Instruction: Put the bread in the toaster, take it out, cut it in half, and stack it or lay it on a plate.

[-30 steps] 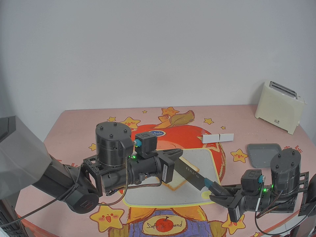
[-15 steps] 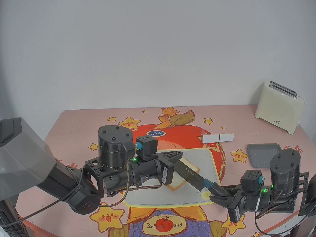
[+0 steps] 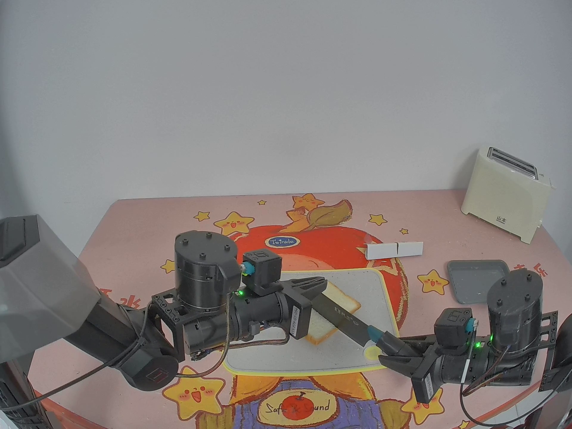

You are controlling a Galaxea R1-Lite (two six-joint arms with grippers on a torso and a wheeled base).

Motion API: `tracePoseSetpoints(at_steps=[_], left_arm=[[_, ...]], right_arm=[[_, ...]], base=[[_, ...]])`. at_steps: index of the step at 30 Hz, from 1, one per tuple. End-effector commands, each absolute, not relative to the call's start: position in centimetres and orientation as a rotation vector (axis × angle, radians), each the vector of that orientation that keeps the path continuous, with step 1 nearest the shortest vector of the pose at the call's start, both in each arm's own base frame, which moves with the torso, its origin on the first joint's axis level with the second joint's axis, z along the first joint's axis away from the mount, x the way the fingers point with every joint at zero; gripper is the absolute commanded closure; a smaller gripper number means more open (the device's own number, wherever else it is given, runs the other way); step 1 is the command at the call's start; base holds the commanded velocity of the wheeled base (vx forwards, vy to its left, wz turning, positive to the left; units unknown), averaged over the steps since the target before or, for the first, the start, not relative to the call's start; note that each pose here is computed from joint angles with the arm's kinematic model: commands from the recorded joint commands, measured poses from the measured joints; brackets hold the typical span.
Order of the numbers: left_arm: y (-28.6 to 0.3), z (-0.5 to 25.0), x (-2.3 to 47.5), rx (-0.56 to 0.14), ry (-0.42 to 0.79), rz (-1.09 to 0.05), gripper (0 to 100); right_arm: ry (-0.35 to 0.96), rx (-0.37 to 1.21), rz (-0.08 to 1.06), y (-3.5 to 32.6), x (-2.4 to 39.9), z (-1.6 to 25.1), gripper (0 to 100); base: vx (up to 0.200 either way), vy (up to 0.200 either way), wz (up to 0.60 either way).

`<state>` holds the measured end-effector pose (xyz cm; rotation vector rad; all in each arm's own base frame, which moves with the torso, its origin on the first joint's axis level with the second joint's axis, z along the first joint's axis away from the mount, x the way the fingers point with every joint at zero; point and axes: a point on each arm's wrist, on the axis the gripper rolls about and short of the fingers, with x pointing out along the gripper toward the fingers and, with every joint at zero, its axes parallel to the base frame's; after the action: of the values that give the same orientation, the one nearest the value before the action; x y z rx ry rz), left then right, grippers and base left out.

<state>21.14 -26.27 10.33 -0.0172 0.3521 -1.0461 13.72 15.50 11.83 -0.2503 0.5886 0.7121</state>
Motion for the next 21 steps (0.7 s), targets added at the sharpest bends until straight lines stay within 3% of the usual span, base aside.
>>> tracePoseSetpoints(at_steps=[1,21], left_arm=[[-26.29,10.17,21.15,-0.014,0.361,-1.045,100],[-26.28,10.21,21.27,-0.017,0.358,-1.042,100]], right_arm=[[0.583,-0.246,0.712,15.55,13.76,11.91,100],[0.556,-0.226,0.714,15.72,13.95,12.59,100]], base=[[0.0,0.0,0.0],[0.0,0.0,0.0]])
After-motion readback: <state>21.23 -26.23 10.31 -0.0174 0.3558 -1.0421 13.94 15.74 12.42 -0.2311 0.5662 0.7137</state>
